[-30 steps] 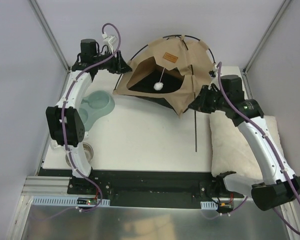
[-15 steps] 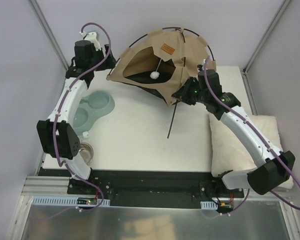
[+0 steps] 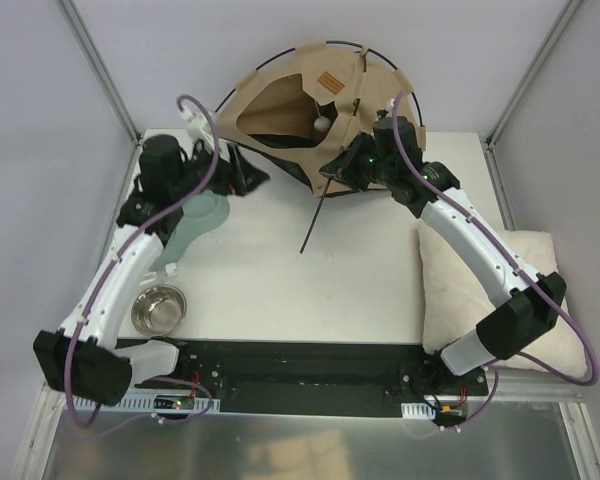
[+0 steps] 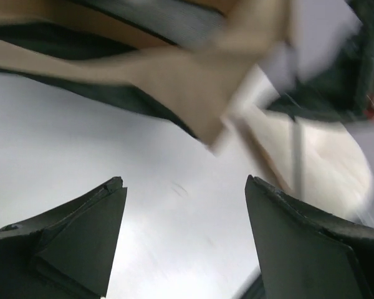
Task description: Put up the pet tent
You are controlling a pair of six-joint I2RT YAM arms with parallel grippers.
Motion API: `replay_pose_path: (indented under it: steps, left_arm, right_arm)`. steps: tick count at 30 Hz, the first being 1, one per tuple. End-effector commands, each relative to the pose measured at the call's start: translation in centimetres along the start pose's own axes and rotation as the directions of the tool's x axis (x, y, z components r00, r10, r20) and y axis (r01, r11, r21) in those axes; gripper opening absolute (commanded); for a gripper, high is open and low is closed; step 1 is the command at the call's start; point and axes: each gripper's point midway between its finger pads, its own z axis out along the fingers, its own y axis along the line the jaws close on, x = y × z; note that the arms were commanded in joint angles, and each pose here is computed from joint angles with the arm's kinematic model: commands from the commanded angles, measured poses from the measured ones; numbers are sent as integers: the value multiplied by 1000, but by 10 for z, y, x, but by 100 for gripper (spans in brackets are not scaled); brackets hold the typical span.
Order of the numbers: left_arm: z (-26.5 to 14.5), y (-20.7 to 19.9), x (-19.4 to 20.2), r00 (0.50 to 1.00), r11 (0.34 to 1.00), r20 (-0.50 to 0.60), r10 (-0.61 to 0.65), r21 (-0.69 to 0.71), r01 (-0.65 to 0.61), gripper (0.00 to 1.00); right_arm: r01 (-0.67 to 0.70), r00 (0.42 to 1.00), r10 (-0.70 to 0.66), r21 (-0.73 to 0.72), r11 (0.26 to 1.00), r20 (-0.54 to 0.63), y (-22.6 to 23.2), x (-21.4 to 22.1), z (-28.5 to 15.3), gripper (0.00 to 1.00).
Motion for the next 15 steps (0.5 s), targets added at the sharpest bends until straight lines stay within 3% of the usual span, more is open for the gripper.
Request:
replay_pose_path:
  steps: [1,3,10,15]
  left_arm:
    - [-37,-111,64,992,911,-112,51,413,0,79]
    - [-41,-112,86,990,918,-132,44,397,12,79]
    - [-47,-113,96,993,910,-107,-53,404,92,80]
    - [-41,-104,120,978,915,-187,-90,372,156,79]
  right_arm:
    - [-2,1000,2,-29,1000,5,30,-5,6,0]
    - [31,999,-31,-8,999,-16,34,2,11,0]
    - [91,994,-88,59,994,-64,33,26,30,0]
    - [82,995,-79,55,995,-59,39,31,38,0]
